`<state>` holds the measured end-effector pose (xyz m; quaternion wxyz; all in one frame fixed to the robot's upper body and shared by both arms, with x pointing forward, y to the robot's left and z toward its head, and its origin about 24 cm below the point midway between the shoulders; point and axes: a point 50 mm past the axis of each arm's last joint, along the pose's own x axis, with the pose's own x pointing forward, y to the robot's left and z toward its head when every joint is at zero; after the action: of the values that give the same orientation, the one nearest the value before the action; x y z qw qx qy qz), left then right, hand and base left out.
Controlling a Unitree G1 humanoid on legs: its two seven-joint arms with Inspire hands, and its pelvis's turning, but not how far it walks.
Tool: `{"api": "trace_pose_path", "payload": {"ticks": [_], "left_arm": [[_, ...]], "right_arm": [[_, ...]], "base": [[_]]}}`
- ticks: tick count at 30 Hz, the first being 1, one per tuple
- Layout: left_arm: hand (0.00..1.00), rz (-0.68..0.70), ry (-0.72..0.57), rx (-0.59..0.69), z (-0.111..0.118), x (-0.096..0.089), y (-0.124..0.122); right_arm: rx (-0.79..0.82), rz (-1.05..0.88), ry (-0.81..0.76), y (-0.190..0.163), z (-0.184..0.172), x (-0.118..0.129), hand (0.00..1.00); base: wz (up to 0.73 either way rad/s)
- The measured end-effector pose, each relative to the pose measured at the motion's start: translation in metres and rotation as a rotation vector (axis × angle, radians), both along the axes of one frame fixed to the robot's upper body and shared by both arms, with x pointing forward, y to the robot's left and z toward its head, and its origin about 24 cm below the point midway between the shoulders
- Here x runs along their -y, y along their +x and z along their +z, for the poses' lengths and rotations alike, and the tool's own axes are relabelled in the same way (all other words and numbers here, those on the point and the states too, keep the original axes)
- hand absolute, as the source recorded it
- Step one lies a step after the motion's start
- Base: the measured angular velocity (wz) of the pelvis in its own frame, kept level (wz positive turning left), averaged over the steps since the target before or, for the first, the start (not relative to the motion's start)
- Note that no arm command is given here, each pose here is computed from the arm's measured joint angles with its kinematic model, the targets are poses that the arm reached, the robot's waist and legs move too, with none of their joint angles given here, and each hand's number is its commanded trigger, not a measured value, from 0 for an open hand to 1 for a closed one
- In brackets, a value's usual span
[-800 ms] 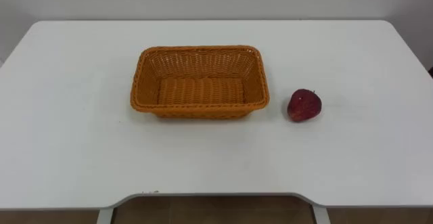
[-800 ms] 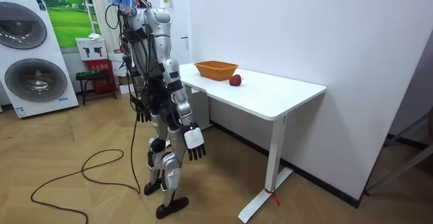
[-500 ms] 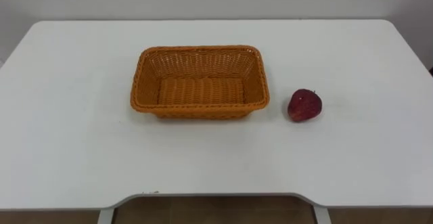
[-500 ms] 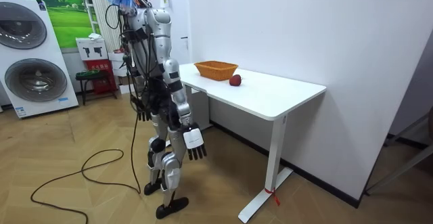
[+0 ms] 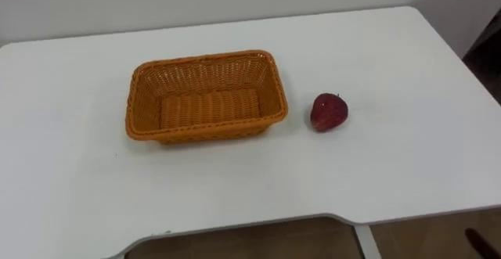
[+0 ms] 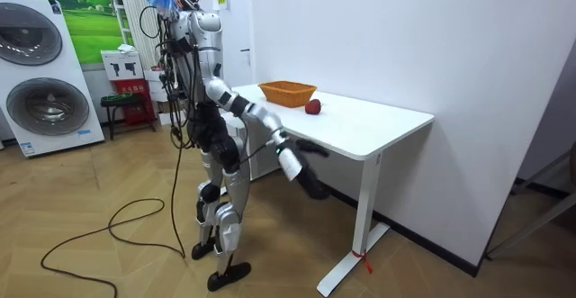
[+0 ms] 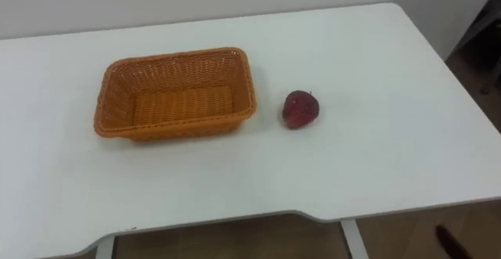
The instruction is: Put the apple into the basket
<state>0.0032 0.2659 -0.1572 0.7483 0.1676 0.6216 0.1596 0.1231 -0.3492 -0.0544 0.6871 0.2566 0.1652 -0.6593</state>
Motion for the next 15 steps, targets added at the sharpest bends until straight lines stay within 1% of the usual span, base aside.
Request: {"api": "trace_pose_path", "payload": {"ticks": [2, 3, 5, 6, 7, 8, 9, 10, 11, 14, 15], "left_arm": [[0.0, -0.004, 0.003, 0.003, 0.0, 0.0, 0.001], [0.0, -0.006, 0.0, 0.002, 0.0, 0.001, 0.0], [0.0, -0.012, -0.002, -0.003, -0.001, 0.002, -0.001], [0.0, -0.012, -0.002, -0.005, -0.001, 0.002, -0.002], [0.0, -0.026, -0.005, -0.009, -0.001, 0.003, -0.002], [0.0, -0.047, -0.01, -0.015, -0.002, 0.006, -0.002], [0.0, -0.051, -0.013, -0.015, -0.002, 0.007, -0.001], [0.0, -0.06, -0.018, -0.01, -0.002, 0.008, 0.001], [0.0, -0.068, -0.021, -0.007, -0.003, 0.009, 0.002], [0.0, -0.094, -0.034, -0.021, -0.005, 0.013, -0.001], [0.0, -0.103, -0.035, -0.023, -0.005, 0.013, -0.001]], "right_arm": [[-0.055, -0.038, -0.131, 0.008, 0.02, 0.004, 0.0], [-0.062, -0.046, -0.17, 0.01, 0.027, 0.005, 0.0], [-0.076, -0.053, -0.375, 0.021, 0.06, 0.006, 0.0], [-0.075, -0.053, -0.435, 0.023, 0.069, 0.006, 0.0], [-0.054, -0.048, -0.545, 0.029, 0.088, 0.003, 0.0], [-0.045, -0.03, -0.67, 0.036, 0.105, -0.003, 0.0], [-0.043, -0.02, -0.733, 0.038, 0.113, -0.006, 0.0], [-0.039, 0.011, -0.845, 0.044, 0.126, -0.014, 0.0], [-0.032, 0.024, -0.89, 0.047, 0.132, -0.018, 0.0], [0.045, 0.124, -1.131, 0.06, 0.164, -0.043, 0.0], [0.058, 0.151, -1.152, 0.062, 0.166, -0.047, 0.0]], "base": [[0.0], [0.0], [0.0], [0.0], [-0.03], [0.0], [0.0], [0.0], [0.0], [-0.05], [0.0]]}}
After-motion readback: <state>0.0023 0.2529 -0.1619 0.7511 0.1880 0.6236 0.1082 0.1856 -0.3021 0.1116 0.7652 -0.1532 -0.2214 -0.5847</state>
